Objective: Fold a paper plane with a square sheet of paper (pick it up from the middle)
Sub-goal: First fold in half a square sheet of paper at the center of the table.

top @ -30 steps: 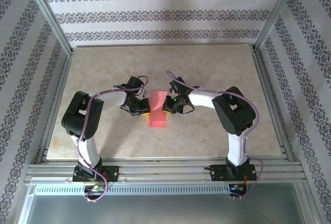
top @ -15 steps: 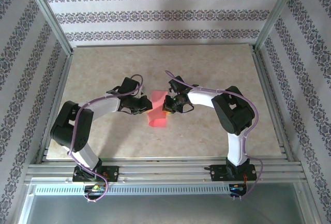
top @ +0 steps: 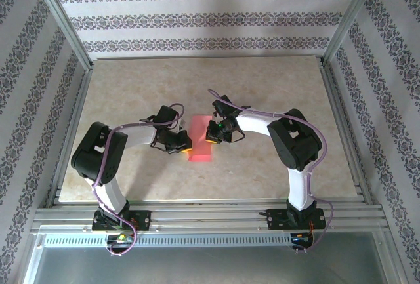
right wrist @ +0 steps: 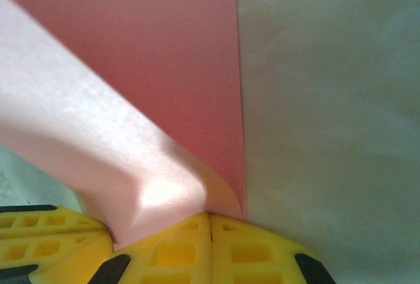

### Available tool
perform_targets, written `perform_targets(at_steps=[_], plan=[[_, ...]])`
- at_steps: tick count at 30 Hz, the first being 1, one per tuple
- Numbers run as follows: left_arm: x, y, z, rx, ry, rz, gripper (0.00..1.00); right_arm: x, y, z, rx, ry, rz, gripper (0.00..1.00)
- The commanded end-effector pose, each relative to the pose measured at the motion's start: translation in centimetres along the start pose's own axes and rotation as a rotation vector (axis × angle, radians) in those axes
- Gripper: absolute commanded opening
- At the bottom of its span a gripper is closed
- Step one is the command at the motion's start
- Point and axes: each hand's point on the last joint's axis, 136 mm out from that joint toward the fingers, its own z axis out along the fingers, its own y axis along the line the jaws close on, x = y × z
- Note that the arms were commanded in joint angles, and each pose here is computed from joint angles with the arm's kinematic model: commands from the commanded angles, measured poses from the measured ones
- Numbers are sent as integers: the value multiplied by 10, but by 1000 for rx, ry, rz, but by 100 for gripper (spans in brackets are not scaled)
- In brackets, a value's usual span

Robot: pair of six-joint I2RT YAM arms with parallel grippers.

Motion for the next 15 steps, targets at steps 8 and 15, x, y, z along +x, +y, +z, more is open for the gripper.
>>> perform_targets(at_steps=[8, 15], plan=[[39, 23, -32, -140, 56, 79, 12, 33, -91, 29, 323, 85, 81, 0], [-3, -36, -31, 67, -113, 47, 13, 32, -91, 30, 324, 84, 78, 0]])
